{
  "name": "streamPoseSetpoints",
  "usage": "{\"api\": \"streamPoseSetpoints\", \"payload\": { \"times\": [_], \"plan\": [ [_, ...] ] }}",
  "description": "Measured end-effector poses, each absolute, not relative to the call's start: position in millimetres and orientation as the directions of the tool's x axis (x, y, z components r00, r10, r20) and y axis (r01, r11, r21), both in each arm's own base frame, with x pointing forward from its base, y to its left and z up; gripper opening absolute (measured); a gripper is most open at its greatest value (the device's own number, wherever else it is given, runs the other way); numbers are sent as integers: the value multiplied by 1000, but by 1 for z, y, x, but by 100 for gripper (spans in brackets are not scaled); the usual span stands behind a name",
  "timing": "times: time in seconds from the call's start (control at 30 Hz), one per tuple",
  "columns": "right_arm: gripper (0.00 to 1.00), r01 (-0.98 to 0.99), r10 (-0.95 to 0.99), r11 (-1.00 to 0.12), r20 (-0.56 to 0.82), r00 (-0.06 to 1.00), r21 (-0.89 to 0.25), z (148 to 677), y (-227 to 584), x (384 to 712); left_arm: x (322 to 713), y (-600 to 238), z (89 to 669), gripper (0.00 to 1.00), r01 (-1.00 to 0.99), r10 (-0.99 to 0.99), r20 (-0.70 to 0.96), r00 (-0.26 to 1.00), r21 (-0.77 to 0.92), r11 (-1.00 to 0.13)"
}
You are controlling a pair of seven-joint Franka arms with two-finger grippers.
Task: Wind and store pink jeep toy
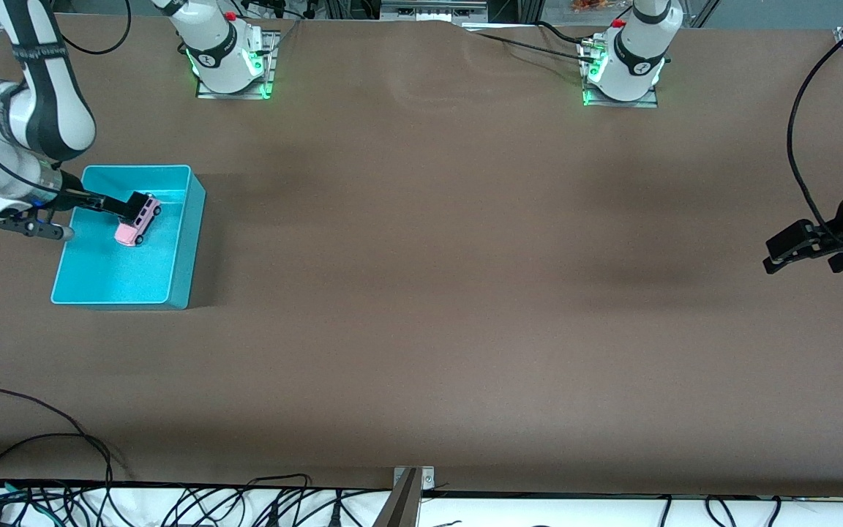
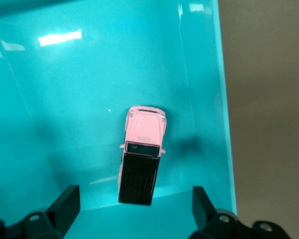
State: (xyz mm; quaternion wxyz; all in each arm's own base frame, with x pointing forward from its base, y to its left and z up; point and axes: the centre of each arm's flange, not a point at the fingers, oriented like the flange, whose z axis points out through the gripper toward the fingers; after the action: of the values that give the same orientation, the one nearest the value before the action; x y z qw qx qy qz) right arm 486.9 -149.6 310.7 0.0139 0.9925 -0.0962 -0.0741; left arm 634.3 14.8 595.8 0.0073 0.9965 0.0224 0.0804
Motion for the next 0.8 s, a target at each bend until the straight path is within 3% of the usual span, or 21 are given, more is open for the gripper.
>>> {"api": "streamPoseSetpoints", "payload": {
  "times": [0.8],
  "plan": [
    [100,-99,-100,-995,-214,972,14,470,-94,541,622,-7,611,100,5,9,148,989,25,-1000]
  ]
}}
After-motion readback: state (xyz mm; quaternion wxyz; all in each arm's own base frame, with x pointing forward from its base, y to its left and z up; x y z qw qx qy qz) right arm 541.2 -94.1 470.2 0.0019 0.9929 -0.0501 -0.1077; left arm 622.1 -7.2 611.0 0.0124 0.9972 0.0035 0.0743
